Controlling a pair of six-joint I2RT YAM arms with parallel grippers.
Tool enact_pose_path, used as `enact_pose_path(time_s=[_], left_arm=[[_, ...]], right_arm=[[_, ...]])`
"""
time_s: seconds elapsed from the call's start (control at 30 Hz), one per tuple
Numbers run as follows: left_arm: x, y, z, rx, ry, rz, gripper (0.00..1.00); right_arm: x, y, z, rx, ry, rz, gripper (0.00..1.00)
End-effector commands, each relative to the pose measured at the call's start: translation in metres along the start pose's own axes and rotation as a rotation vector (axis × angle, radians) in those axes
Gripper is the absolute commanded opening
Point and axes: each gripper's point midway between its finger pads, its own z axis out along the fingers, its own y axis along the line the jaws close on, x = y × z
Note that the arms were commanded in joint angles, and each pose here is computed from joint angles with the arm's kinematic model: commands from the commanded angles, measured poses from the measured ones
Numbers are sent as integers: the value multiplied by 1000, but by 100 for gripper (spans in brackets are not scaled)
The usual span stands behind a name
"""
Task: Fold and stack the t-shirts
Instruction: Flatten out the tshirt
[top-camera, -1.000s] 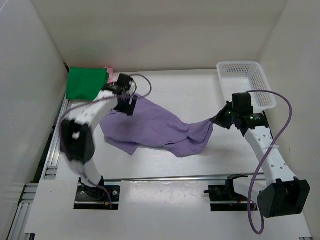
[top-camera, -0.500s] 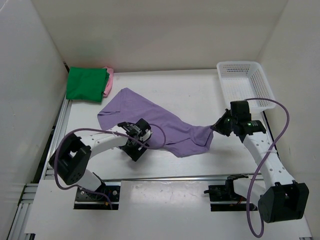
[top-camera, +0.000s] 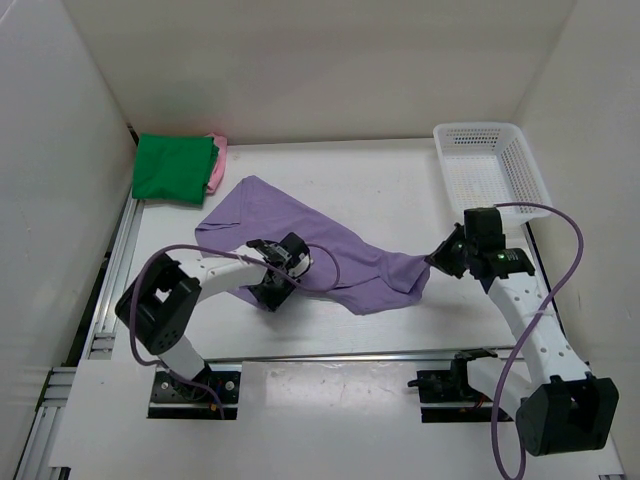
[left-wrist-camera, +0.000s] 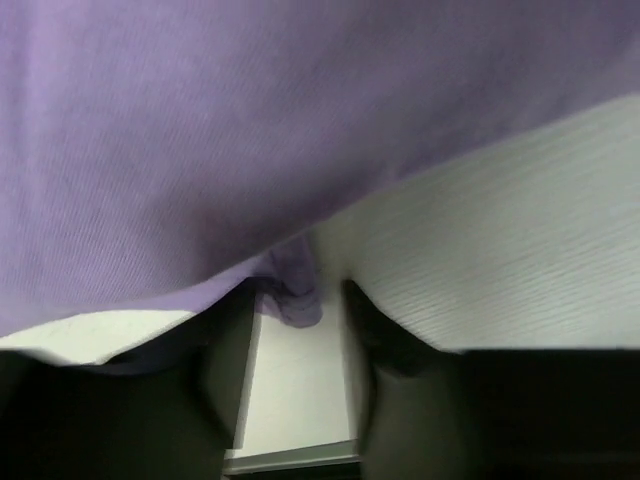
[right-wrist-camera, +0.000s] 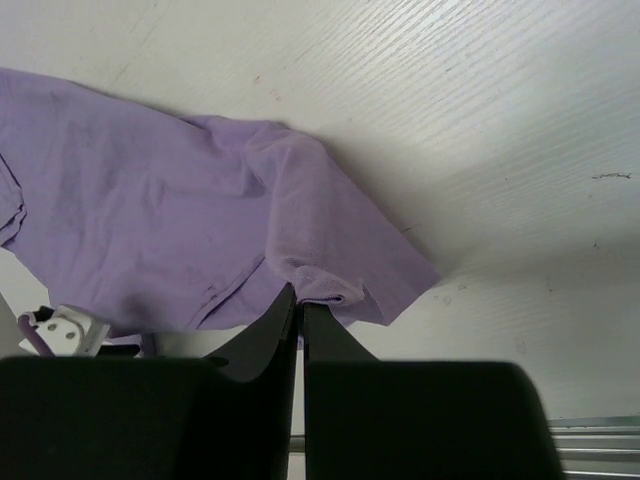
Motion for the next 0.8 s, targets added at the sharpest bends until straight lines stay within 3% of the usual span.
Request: enact_pose_path(time_s=[0.0,0.03,0.07,0.2,0.3,0.33,0.37,0.4,0.43,0.47,0.5,0.57,0.6,0.67,0.73,0.77], left_arm=[[8,-1,20,21,51,-22,45],[5,5,21,18,52,-44,23],[-1,8,19,16,38,-57,10],[-24,49,5,-91,-35,-144,10],[-72,109,-44,-186,-222,-294,10],[-87,132,-66,-226,-293,-345,10],[-117,178,-110,-276,-426,-447,10],[-130,202,-138,-306,-498,-495,10],[-143,227,-161,-336,-560,-540,10],[-145,265,-189,-387,-624,-612,10],[-165,300,-262,-448,-804,-665,10],[-168,349,-308,-529,-911,-739,10],[-170,365,-371,-581,-1060,-764,10],[-174,382,-394,-627,-1120,-790,10],[-170,388,-418,-654,-1182,-802,10],[-170,391,-424,-672,-1203,-813,10]], right_arm=[[-15,5,-8,-9,-55,-13,0],[-17,1,-5,10,-57,-5,0],[-17,1,-5,10,-57,-5,0],[-34,5,9,21,-39,2,0],[-65,21,26,28,26,-11,0],[-117,66,2,-58,-64,-35,0],[-142,87,-8,-91,-87,-47,0],[-168,95,5,-77,-77,-50,0],[-222,147,-51,-190,-224,-82,0],[-247,167,-72,-238,-285,-93,0],[-270,180,-70,-284,-292,-71,0],[-312,209,-122,-435,-431,-56,0],[-322,219,-147,-504,-484,-44,0],[-332,233,-201,-646,-605,-24,0],[-324,223,-184,-640,-587,-3,0],[-318,224,-199,-653,-620,-37,0]])
